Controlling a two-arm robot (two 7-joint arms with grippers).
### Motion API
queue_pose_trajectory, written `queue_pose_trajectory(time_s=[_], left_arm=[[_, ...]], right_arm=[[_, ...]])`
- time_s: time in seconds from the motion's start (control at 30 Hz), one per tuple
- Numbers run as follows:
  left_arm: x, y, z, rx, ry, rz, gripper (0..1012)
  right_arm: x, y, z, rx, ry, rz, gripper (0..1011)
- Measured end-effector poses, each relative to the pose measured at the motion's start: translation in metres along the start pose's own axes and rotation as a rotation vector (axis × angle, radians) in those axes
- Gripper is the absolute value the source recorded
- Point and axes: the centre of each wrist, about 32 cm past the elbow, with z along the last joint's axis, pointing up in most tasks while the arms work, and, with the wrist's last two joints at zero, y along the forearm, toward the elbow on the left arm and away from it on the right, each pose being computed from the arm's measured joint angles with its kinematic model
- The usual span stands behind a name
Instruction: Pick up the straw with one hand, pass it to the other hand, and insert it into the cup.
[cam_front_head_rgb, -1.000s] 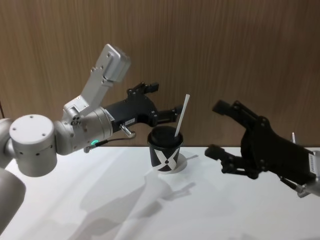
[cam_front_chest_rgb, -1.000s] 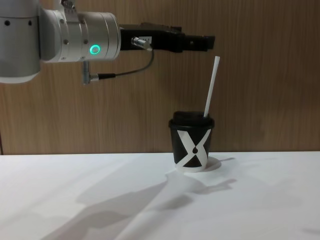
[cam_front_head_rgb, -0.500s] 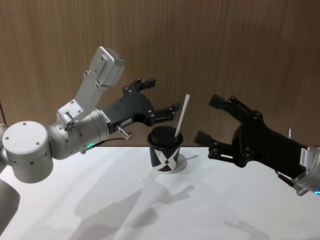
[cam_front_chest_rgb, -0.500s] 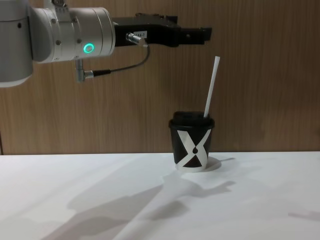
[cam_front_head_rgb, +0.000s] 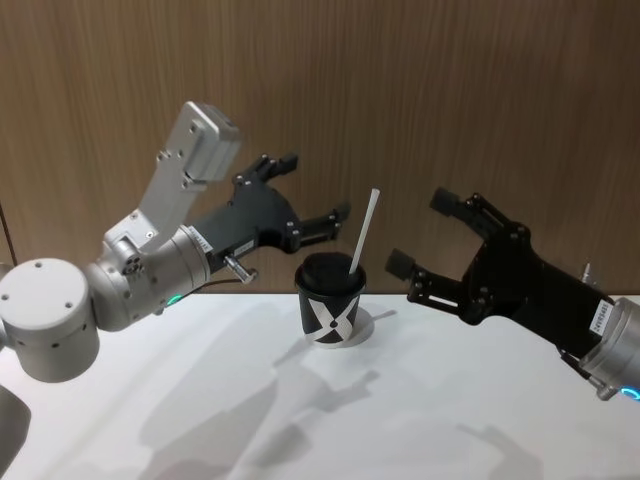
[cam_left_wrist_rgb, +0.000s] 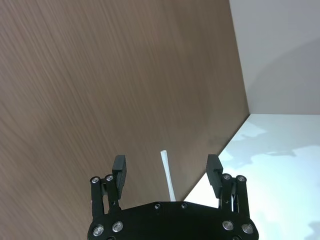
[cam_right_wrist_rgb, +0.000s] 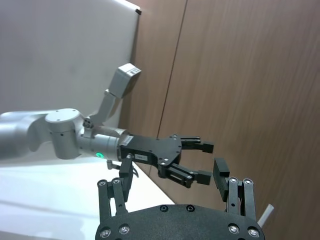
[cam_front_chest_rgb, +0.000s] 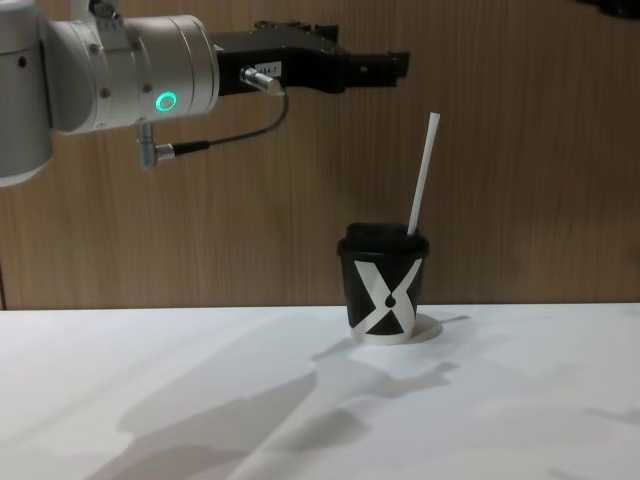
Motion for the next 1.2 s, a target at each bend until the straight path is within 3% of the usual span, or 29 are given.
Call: queue_pose_trajectory(time_s=[0.53,1.2], left_arm=[[-0.0037,0.0157,-0.0022,0.035,-0.006,-0.015,1000],[-0.0055,0.0227,-0.003,0.054,-0.003,-0.029,1000]], right_arm=[[-0.012,0.001,0.001,-0.008,-0.034,-0.068,1001],[-0.015,0.004,-0.001,0.019,-0.035,-0.057,1001]])
